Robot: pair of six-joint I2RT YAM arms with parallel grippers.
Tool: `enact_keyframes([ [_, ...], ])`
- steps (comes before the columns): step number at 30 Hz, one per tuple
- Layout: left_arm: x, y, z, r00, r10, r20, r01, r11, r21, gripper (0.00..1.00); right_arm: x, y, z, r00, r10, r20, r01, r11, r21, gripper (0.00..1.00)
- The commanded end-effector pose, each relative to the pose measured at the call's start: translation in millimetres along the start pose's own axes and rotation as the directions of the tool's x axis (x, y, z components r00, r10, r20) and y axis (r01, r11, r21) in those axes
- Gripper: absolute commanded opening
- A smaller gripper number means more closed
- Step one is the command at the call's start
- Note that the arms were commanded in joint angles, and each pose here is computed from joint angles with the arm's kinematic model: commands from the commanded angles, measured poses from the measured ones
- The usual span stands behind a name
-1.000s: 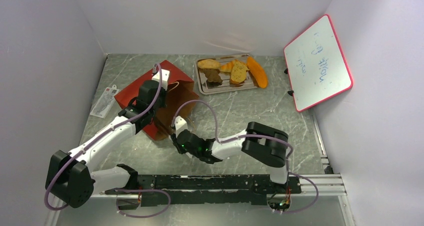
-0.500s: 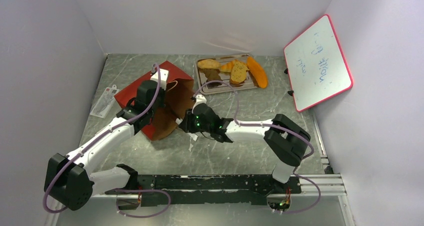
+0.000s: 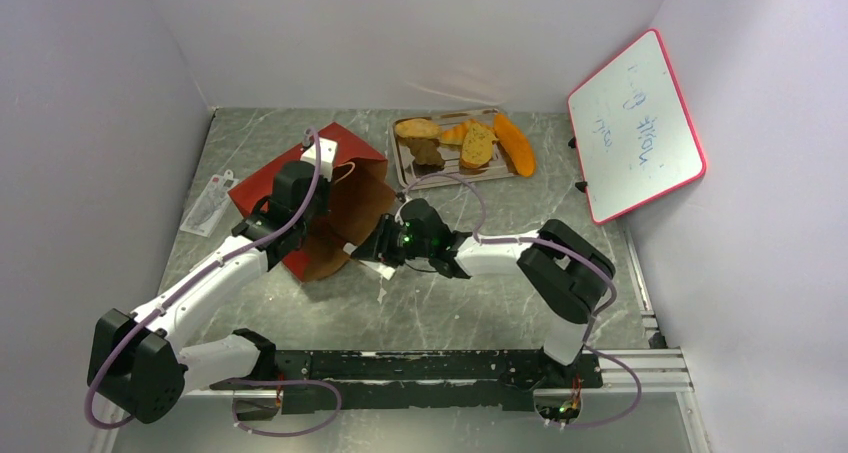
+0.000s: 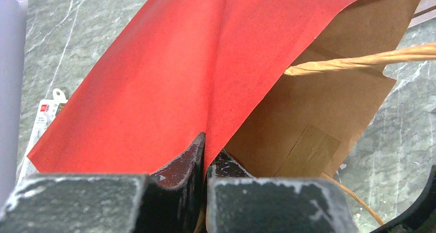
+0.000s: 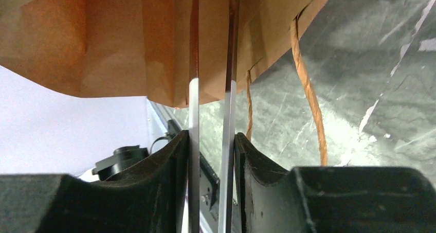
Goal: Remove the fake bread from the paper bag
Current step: Take out the fake bread from the paper bag.
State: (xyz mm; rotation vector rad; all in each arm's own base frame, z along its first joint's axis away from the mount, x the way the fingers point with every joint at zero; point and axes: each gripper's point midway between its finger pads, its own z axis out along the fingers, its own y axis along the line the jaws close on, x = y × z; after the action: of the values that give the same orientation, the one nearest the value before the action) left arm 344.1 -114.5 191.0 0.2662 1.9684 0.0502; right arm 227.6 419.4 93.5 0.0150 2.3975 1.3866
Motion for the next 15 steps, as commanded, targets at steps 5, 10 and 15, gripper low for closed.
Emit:
enact_keyframes([
  [5, -21, 2, -4, 0.999, -0.014, 0.048, 0.014, 1.0, -0.002, 0.07, 9, 15, 3, 0.975, 0.207, -0.079, -0.214, 0.972, -0.095, 0.42],
  [10, -17, 0, -3, 0.999, -0.019, 0.042, 0.018, 1.0, 0.008, 0.07, 4, 18, 7, 0.963, 0.261, -0.067, -0.267, 0.958, -0.1, 0.44],
  [15, -15, -5, -3, 0.999, -0.031, 0.036, 0.03, 0.999, 0.032, 0.07, -2, 21, 15, 0.951, 0.302, -0.061, -0.307, 0.947, -0.097, 0.45],
])
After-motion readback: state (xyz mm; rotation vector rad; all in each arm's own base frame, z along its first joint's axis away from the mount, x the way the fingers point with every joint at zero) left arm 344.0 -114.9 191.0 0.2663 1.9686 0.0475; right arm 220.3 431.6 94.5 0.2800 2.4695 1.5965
